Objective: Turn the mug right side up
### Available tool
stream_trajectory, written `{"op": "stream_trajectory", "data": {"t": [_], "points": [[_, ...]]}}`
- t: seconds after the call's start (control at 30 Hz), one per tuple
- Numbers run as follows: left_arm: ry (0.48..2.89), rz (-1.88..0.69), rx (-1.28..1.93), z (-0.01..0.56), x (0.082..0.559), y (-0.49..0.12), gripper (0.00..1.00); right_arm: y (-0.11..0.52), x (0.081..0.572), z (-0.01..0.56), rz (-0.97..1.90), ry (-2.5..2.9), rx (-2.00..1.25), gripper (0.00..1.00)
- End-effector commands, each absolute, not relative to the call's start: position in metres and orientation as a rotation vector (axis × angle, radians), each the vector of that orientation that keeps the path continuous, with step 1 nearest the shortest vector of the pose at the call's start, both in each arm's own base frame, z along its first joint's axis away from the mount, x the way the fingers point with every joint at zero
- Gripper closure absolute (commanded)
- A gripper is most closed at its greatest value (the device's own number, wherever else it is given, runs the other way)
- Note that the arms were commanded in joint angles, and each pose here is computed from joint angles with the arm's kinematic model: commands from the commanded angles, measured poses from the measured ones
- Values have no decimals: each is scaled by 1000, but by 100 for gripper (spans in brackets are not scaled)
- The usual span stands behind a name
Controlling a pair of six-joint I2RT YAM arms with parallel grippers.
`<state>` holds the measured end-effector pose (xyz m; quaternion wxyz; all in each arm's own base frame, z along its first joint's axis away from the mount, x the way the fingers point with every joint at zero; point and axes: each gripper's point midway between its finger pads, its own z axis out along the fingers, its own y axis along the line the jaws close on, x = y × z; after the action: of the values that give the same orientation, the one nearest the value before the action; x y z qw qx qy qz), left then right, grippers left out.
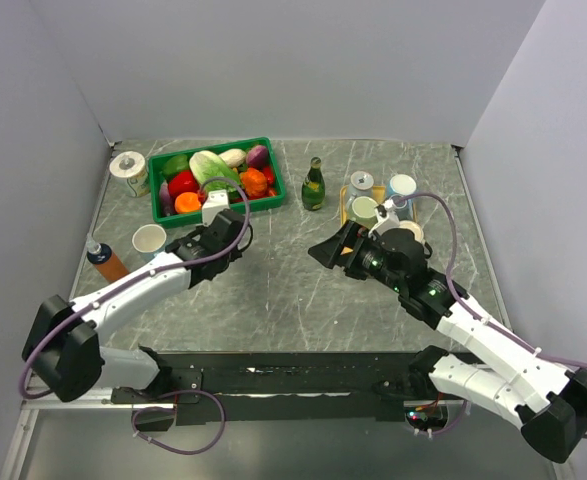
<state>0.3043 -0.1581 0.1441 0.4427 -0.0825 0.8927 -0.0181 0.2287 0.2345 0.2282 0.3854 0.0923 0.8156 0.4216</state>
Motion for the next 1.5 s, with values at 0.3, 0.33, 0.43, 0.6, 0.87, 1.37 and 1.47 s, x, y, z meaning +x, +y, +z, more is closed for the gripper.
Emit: {"op": "stream_trajectory", "data": {"t": [0.3,0.33,0.43,0.6,0.87,1.37,1.47], "points": [[2241,124,-386,112,336,-104,99,212,239,246,1011,2008,256,3],[2247,142,-397,108,336,-100,99,211,240,245,1011,2009,261,3],[2269,168,-405,96,334,-94,99,214,240,242,1033,2020,256,3],[2248,201,-426,82,332,-86,99,218,242,239,1067,2032,231,4],[2233,247,-448,78,332,-78,99,219,243,238,1071,2047,228,4],[2288,321,-451,60,345,-60,99,215,244,238,1062,2058,232,4],[2289,326,-470,59,345,-59,92,214,243,236,1066,2061,243,4]]}}
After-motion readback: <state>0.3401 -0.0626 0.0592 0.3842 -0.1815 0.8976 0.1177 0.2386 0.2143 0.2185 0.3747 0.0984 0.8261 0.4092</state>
